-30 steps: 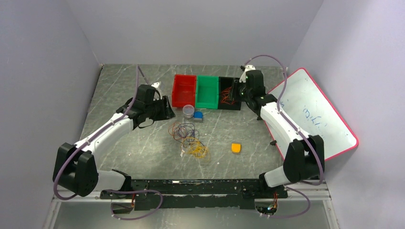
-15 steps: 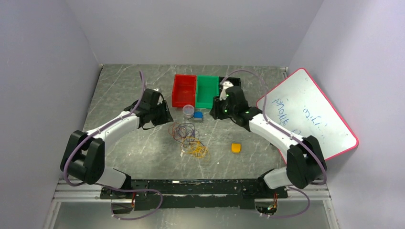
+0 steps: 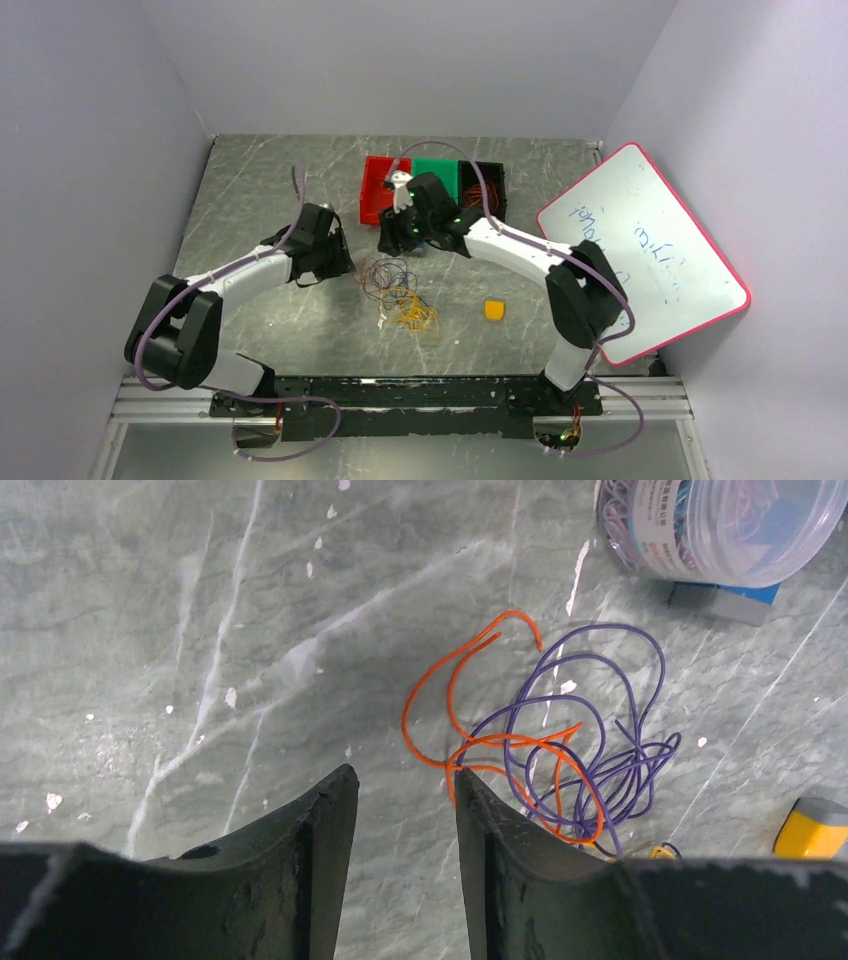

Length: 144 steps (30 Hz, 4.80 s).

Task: Untangle the cables

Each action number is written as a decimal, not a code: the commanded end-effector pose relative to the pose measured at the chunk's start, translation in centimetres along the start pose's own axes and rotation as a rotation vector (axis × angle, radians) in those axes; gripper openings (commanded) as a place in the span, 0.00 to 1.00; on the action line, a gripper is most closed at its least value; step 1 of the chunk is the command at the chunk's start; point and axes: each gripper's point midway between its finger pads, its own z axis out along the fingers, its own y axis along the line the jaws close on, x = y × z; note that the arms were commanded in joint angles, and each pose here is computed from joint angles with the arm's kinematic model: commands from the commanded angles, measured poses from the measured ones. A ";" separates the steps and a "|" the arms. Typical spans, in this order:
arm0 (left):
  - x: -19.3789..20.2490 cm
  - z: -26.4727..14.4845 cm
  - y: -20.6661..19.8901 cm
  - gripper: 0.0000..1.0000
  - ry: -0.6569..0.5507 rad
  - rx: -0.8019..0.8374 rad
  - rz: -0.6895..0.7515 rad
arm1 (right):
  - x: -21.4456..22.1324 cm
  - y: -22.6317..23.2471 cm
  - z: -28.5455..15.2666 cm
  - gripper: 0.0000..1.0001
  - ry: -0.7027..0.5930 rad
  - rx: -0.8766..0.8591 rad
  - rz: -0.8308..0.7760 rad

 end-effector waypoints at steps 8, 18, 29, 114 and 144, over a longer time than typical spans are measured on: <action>-0.5 -1.0 -0.2 0.50 -0.101 0.080 -0.010 | 4.4 1.6 5.2 0.59 0.180 0.037 0.020; -0.8 -1.2 -0.2 0.51 -0.115 0.075 0.006 | 7.2 0.6 6.6 0.37 0.213 0.084 0.068; -1.1 -1.3 -2.5 0.56 -0.106 0.192 0.044 | 8.2 1.1 4.1 0.01 0.098 -0.008 0.090; -11.2 -19.0 -13.9 0.07 -0.476 0.591 0.407 | -6.9 5.1 -5.1 0.58 -0.498 -0.236 -0.143; -17.9 -37.1 -22.0 0.07 -0.747 0.861 0.477 | 2.0 7.2 4.2 0.31 -0.264 -0.319 -0.111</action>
